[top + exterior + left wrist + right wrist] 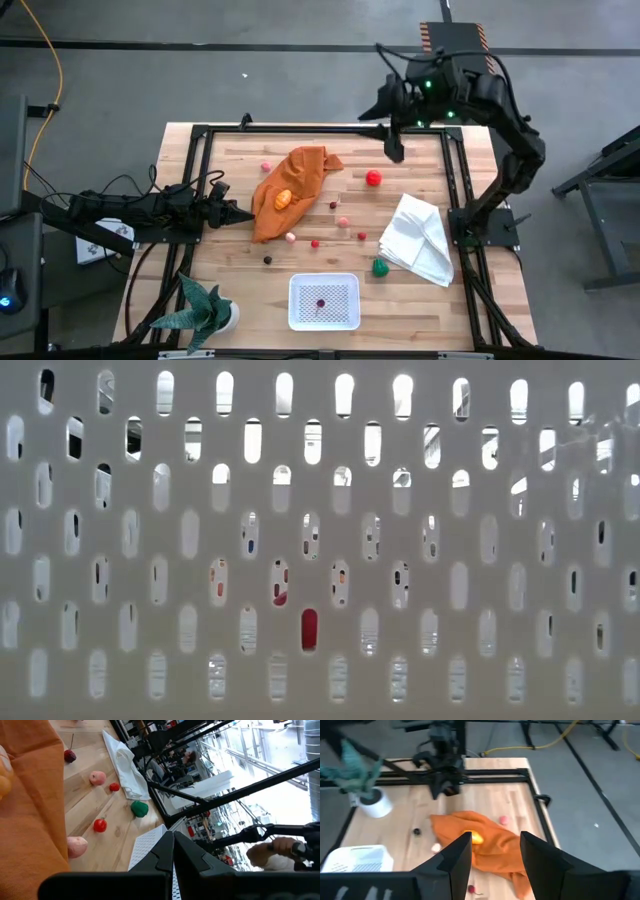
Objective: Pick and placing Produce into tupperware
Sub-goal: Put the red strawberry into the white bin
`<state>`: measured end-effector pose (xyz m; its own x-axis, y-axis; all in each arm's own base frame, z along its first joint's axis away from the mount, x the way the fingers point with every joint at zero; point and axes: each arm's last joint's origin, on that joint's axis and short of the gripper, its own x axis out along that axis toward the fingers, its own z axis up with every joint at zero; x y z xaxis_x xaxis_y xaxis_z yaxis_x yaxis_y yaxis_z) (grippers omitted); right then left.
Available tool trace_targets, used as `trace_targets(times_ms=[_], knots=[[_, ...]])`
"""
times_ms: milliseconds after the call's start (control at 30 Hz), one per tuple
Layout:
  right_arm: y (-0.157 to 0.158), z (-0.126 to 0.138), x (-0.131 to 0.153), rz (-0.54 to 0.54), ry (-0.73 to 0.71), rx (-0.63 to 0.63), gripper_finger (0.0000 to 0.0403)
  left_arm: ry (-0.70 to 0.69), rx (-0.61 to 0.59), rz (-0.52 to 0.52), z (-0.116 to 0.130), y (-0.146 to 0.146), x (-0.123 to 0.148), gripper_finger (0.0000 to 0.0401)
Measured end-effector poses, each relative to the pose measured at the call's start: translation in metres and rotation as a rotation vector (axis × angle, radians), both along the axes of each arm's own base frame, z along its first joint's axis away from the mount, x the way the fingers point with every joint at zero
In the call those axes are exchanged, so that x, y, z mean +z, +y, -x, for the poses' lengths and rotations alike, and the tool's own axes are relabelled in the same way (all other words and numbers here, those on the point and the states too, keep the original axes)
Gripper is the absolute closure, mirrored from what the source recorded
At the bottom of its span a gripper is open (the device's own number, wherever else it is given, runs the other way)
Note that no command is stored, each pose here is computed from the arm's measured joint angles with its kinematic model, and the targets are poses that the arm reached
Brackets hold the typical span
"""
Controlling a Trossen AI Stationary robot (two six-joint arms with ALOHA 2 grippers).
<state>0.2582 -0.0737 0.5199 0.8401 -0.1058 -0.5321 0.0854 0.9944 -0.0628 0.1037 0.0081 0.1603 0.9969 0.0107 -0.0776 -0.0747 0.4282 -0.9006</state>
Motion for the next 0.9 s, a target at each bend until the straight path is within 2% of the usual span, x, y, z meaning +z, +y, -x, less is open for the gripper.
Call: trace_targets(times_ms=[167,333,533,767,900], knots=[[-0.025,0.009,-0.001,-0.024,0.003,-0.113,0.0245,0.000,0.000,0.000,0.000,0.000,0.000,0.0400],[-0.045,0.023,-0.007,-0.066,0.073,-0.214,0.0245,0.000,0.000,0.000,0.000,0.000,0.000,0.0400],[-0.058,0.034,-0.015,-0.115,0.150,-0.268,0.0245,0.000,0.000,0.000,0.000,0.000,0.000,0.0400],[-0.066,0.024,-0.059,-0.226,0.385,-0.230,0.0245,0.000,0.000,0.000,0.000,0.000,0.000,0.0400],[-0.073,0.011,-0.089,-0.272,0.456,-0.206,0.0245,0.000,0.000,0.000,0.000,0.000,0.000,0.0400]])
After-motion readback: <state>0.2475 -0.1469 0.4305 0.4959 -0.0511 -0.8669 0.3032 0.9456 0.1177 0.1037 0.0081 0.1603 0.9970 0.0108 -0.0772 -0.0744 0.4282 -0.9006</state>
